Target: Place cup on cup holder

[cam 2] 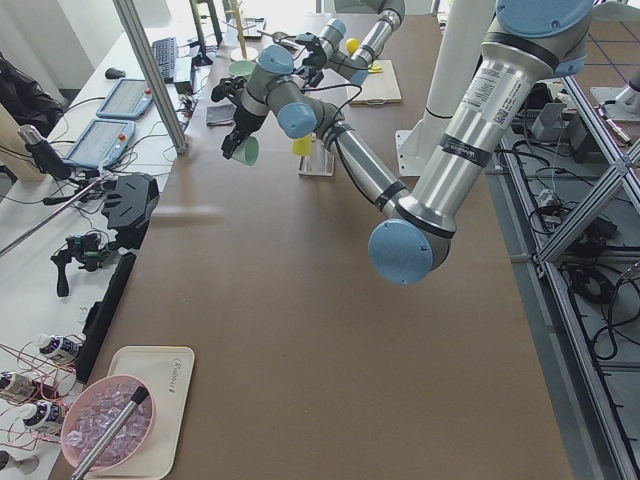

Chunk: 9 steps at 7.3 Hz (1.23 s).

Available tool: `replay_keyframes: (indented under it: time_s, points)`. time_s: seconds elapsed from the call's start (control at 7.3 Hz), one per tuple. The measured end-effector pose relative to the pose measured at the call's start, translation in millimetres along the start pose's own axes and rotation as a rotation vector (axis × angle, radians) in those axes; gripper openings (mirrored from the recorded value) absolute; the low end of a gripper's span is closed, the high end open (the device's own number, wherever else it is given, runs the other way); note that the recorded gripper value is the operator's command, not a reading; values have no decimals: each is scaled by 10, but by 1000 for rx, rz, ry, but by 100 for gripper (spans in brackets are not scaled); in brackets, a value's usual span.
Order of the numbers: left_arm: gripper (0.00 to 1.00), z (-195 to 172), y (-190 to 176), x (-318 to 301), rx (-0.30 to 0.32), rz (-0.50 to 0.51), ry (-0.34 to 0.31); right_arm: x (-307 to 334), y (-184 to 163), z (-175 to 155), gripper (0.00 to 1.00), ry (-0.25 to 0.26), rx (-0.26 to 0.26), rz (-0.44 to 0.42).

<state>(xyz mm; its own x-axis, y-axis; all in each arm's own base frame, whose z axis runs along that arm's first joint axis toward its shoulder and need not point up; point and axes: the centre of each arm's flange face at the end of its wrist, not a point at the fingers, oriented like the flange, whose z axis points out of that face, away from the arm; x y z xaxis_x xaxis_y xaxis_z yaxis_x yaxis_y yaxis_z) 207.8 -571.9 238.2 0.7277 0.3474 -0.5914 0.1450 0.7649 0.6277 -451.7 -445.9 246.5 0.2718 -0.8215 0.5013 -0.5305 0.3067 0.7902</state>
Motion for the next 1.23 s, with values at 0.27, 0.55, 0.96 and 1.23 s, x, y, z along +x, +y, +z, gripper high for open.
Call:
replay_keyframes:
  time_s: [0.27, 0.55, 0.96, 1.23]
  points:
    - [0, -125, 121, 7, 171, -13, 117, -65, 148, 58, 0, 3, -17, -41]
    - [0, -206, 331, 21, 306, 21, 228, -117, 225, 82, 0, 8, -21, -52]
    - [0, 1, 835, 636, 527, 64, 302, -93, 271, 91, 0, 28, -21, -59]
    - [0, 144, 1349, 974, 642, 109, 321, -71, 291, 103, 0, 38, -22, -68]
